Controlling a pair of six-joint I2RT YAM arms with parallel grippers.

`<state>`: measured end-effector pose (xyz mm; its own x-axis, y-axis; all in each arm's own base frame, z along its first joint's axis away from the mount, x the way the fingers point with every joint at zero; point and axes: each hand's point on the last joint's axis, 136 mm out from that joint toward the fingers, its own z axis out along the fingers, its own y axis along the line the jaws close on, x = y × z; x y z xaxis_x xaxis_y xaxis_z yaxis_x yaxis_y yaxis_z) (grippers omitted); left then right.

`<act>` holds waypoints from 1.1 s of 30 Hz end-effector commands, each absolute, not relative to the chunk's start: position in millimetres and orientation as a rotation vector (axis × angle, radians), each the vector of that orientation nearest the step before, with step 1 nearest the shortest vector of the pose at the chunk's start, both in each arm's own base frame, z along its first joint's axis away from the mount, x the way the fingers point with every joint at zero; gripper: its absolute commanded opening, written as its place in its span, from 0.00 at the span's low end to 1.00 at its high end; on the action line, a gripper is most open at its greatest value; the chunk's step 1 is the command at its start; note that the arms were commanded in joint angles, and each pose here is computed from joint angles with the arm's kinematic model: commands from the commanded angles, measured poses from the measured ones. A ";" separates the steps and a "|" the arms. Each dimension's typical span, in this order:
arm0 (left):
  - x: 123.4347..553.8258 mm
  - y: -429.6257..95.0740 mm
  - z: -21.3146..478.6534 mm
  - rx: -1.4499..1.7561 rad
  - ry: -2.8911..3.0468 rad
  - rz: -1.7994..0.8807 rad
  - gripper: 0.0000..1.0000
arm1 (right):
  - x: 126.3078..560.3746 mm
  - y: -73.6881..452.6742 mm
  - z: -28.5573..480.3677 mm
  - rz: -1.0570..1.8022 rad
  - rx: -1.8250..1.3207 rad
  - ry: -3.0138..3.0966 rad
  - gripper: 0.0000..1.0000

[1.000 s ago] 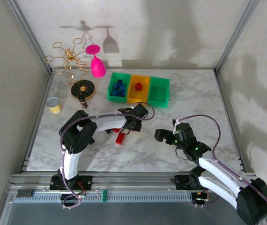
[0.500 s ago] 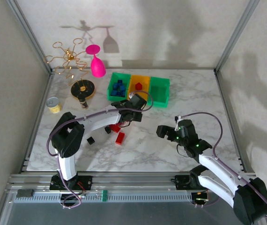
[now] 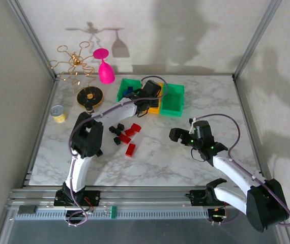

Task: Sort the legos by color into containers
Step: Place the lego in the container.

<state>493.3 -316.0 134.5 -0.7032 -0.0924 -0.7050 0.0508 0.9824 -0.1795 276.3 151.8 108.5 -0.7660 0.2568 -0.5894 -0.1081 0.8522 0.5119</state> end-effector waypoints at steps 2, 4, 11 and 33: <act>526.5 -307.8 130.0 -0.082 2.294 -0.154 0.16 | 285.6 155.2 123.6 0.715 0.070 2.306 0.99; 533.5 -308.5 123.9 -0.081 2.289 -0.121 0.20 | 285.6 153.8 123.4 0.711 0.074 2.308 0.99; 540.6 -311.8 116.2 -0.072 2.313 -0.123 0.37 | 286.7 149.9 129.4 0.700 0.076 2.285 0.99; 387.3 -266.3 168.6 -0.008 2.402 -0.247 0.45 | 264.7 178.1 130.7 0.801 -0.097 2.339 0.99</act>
